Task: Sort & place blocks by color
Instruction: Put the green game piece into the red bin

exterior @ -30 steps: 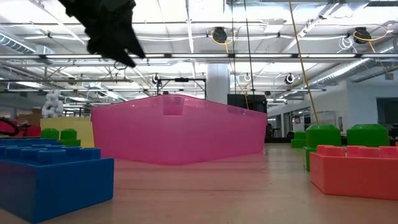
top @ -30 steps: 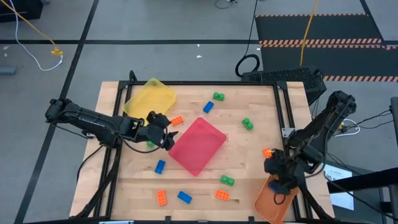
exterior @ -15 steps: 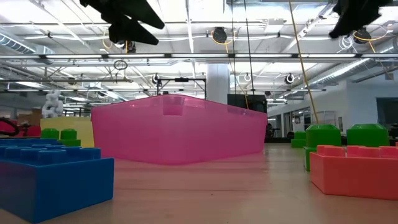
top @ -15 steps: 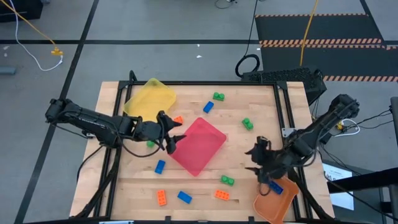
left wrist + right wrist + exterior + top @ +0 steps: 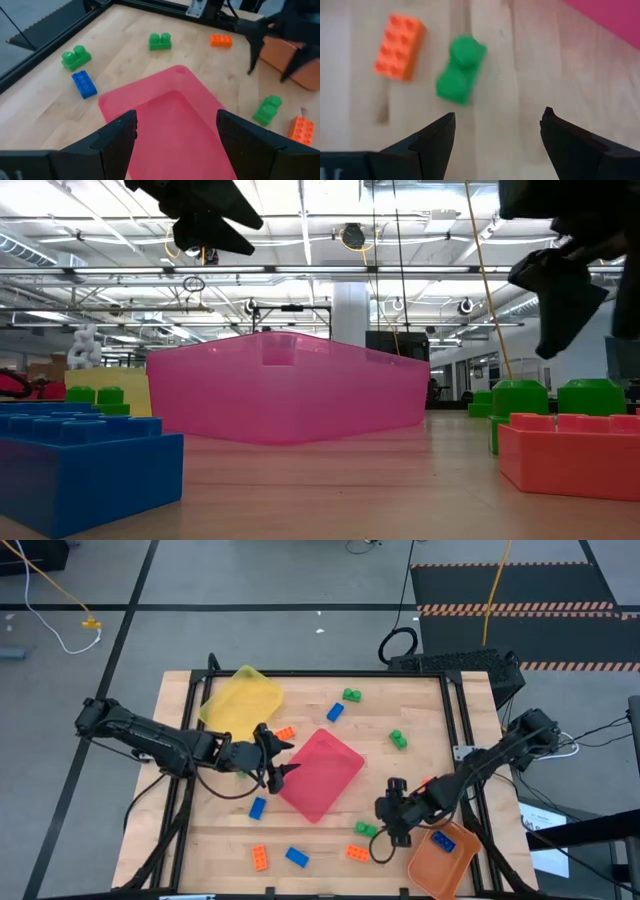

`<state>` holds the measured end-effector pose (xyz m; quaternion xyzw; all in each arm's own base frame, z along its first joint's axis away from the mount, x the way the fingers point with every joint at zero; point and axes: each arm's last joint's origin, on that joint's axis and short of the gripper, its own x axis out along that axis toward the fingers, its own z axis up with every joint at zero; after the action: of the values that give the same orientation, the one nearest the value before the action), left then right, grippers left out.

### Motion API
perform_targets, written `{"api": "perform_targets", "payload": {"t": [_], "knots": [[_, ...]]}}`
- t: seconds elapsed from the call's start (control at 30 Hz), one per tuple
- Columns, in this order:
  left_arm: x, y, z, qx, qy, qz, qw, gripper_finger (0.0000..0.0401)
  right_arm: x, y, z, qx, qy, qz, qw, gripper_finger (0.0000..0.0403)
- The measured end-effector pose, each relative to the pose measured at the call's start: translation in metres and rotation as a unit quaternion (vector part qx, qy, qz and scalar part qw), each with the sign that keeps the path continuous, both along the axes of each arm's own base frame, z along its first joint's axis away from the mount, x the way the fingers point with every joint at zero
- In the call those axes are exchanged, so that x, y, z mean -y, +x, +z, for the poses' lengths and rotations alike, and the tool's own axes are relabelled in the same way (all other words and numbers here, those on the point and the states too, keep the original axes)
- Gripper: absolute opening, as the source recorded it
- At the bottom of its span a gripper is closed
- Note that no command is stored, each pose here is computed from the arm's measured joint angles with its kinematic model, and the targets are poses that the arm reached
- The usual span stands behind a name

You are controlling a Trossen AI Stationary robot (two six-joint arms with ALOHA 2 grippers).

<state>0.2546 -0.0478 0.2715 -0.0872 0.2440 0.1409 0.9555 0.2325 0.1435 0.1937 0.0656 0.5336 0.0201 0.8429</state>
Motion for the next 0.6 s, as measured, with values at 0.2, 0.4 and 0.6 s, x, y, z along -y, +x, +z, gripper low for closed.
{"api": "perform_targets", "payload": {"t": [0.2, 0.4, 0.6], "knots": [[-0.001, 0.0, 0.0, 0.001, -0.003, 0.004, 1.0, 0.0276, -0.009, 0.013, 0.007, 0.024, 0.019, 0.002, 1.0, 0.0274], [-0.001, 0.0, 0.0, 0.004, -0.014, 0.01, 1.0, 0.0276, -0.014, 0.028, 0.025, 0.042, 0.001, -0.011, 0.999, 0.0274], [0.001, -0.001, 0.0, 0.004, -0.026, 0.013, 1.0, 0.0276, -0.023, 0.045, 0.019, 0.023, 0.006, -0.025, 0.999, 0.0274]]}}
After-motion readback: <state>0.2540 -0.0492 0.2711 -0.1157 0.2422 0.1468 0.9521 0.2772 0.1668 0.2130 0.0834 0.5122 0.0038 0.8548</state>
